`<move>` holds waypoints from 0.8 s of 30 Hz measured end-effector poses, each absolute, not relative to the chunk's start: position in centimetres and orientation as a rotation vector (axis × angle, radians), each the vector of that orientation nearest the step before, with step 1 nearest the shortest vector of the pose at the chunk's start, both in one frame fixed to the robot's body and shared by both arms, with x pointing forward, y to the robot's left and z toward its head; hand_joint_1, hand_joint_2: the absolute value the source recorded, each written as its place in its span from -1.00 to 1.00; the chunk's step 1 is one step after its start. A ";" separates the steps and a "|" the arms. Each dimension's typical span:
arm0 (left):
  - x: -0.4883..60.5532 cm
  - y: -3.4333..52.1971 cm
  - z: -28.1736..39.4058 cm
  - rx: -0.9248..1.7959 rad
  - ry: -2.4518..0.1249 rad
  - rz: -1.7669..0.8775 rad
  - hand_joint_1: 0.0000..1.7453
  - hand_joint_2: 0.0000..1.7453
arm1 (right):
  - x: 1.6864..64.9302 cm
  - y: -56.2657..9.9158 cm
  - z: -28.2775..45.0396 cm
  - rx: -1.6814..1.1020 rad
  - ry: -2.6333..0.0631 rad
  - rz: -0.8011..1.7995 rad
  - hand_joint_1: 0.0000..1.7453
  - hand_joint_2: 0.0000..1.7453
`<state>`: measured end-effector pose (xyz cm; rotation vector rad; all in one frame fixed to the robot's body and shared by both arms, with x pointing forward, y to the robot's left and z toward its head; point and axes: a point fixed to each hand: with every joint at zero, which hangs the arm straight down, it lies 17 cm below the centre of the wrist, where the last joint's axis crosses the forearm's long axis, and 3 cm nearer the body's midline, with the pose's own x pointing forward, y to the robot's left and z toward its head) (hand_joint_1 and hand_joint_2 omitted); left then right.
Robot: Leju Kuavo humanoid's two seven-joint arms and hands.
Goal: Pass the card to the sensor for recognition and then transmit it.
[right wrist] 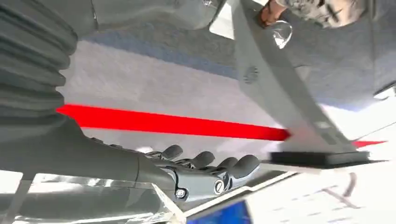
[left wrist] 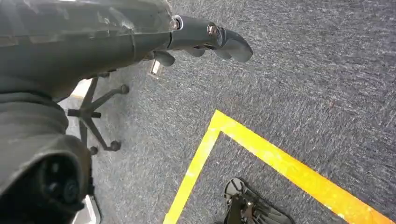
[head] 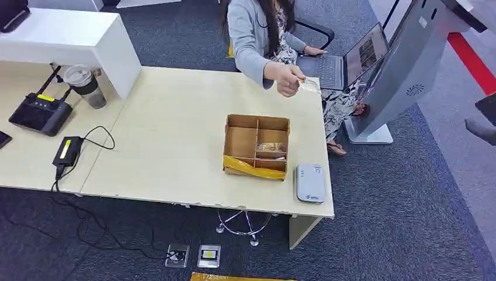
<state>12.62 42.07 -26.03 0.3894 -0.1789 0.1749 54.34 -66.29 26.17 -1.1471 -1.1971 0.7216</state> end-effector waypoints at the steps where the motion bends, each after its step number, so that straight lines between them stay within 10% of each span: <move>1: 12.6 42.1 -26.0 0.387 -0.179 0.170 -1.00 -1.00 | 55.0 -65.3 26.5 -1.151 -1.196 0.760 -1.00 1.00; 24: 14.4 42.9 -25.5 0.357 -0.290 -0.011 -1.00 -1.00 | 58.9 -38.1 24.2 -0.976 -1.449 1.231 -1.00 1.00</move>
